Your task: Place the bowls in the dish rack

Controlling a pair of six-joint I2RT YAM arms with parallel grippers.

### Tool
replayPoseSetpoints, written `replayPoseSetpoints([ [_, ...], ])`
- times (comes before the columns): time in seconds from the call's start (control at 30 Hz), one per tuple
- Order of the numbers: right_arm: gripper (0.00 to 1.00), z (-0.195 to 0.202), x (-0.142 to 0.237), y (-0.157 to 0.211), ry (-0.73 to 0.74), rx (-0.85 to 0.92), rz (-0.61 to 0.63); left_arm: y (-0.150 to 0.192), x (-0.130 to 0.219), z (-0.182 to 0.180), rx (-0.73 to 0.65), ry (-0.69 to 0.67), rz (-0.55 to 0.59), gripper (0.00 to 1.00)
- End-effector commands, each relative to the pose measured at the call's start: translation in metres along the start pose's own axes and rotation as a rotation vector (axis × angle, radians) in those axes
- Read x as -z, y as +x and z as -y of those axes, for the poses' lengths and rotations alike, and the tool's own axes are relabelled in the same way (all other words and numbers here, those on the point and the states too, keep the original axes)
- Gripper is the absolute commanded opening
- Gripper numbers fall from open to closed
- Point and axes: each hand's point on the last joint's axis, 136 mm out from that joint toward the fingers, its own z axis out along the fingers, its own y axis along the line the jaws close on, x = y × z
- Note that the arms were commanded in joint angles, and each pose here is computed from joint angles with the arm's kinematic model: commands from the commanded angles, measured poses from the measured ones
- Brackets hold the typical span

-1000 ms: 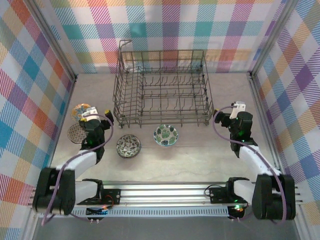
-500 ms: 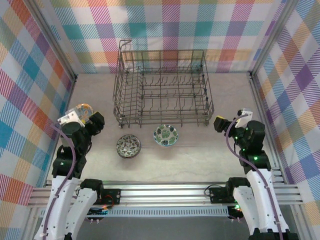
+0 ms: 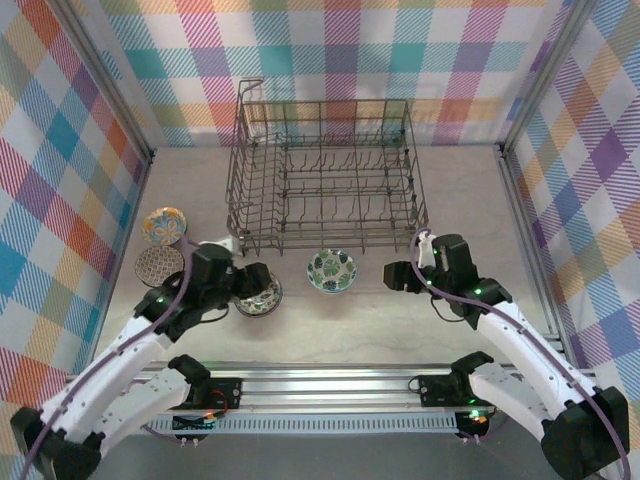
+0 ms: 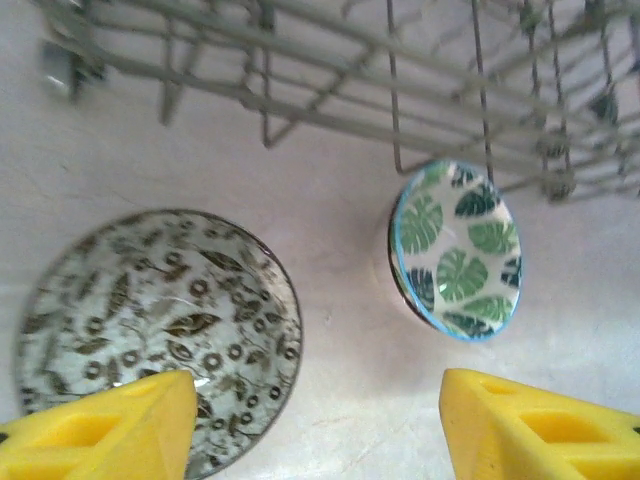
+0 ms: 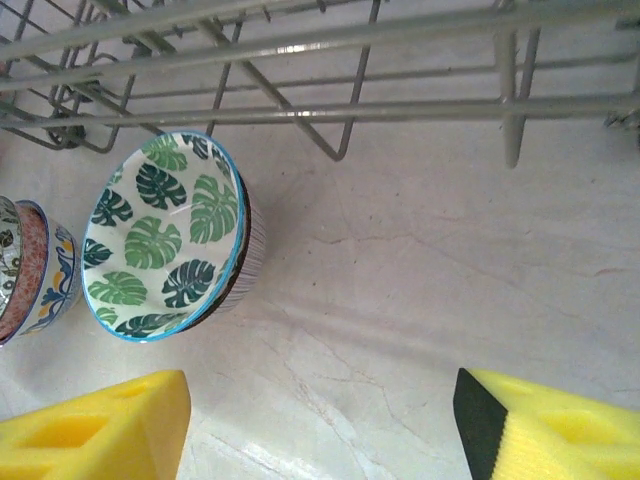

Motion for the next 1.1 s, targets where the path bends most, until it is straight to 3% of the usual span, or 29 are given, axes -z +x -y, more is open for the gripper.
replayPoseSetpoints([
  [0.0, 0.64, -0.009, -0.004, -0.001, 0.0, -0.047, -0.004, 0.001, -0.014, 0.026, -0.082, -0.039, -0.03, 0.65],
  [0.13, 0.62, -0.016, -0.017, 0.019, 0.01, -0.041, -0.071, 0.016, -0.041, 0.049, -0.127, -0.05, -0.118, 0.64],
  [0.3, 0.62, -0.02, -0.024, 0.03, 0.037, -0.007, -0.1, 0.019, -0.068, 0.046, -0.079, -0.157, -0.167, 0.63],
  [0.6, 0.61, -0.015, -0.025, 0.036, 0.052, 0.003, -0.1, 0.033, -0.114, 0.064, 0.055, -0.121, -0.241, 0.62],
  [1.07, 0.61, 0.002, -0.022, 0.054, 0.083, 0.022, -0.088, 0.037, -0.136, 0.057, 0.105, -0.177, -0.246, 0.54],
])
